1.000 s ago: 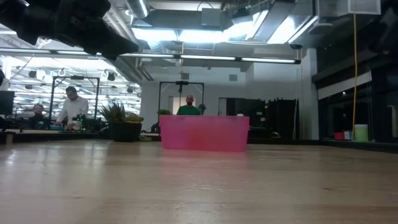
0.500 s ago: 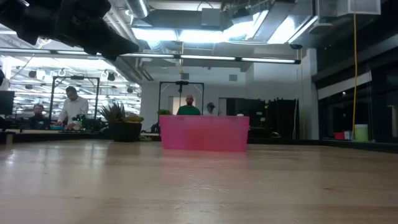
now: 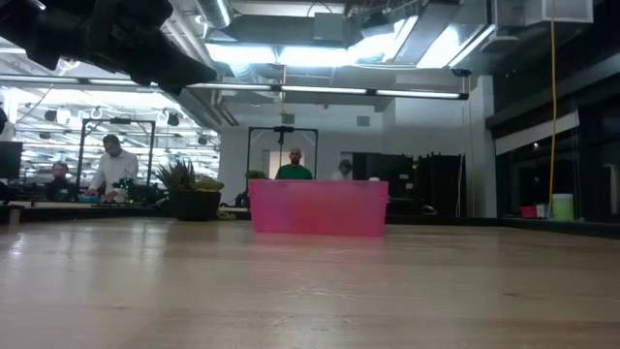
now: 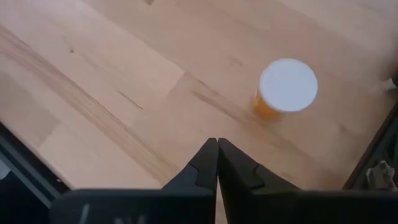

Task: Pick and place pill bottles into a basket
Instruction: Put the orange pill bottle into the red bin

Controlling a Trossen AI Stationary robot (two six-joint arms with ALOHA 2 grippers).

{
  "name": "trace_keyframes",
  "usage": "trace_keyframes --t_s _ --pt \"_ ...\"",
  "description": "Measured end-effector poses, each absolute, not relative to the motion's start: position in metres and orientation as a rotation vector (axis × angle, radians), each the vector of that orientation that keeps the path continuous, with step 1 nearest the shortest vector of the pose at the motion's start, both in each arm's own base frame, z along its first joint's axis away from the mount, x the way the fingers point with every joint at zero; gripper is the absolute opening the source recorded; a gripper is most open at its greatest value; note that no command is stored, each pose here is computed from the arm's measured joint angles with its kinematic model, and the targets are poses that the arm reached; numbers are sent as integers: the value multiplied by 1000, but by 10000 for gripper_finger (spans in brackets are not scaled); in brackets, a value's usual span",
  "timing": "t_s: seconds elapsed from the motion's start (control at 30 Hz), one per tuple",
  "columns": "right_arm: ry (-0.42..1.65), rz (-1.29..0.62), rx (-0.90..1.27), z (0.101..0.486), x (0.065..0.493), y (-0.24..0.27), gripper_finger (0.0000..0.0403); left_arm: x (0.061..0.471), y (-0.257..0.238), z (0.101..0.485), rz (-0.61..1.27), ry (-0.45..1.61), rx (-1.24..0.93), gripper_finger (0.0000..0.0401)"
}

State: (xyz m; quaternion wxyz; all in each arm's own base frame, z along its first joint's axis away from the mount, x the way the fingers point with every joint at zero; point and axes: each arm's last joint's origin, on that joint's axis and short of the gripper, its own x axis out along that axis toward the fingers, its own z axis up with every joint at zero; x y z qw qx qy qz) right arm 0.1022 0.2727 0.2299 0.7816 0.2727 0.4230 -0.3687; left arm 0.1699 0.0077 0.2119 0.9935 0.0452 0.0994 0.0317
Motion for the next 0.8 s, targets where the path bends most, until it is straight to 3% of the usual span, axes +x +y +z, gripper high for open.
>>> trace_keyframes --t_s 0.3,0.8 --pt "902 -827 588 228 109 270 61 170 8 212 64 198 90 2" --pt "913 -802 606 227 113 273 228 170 8 212 68 196 47 4"
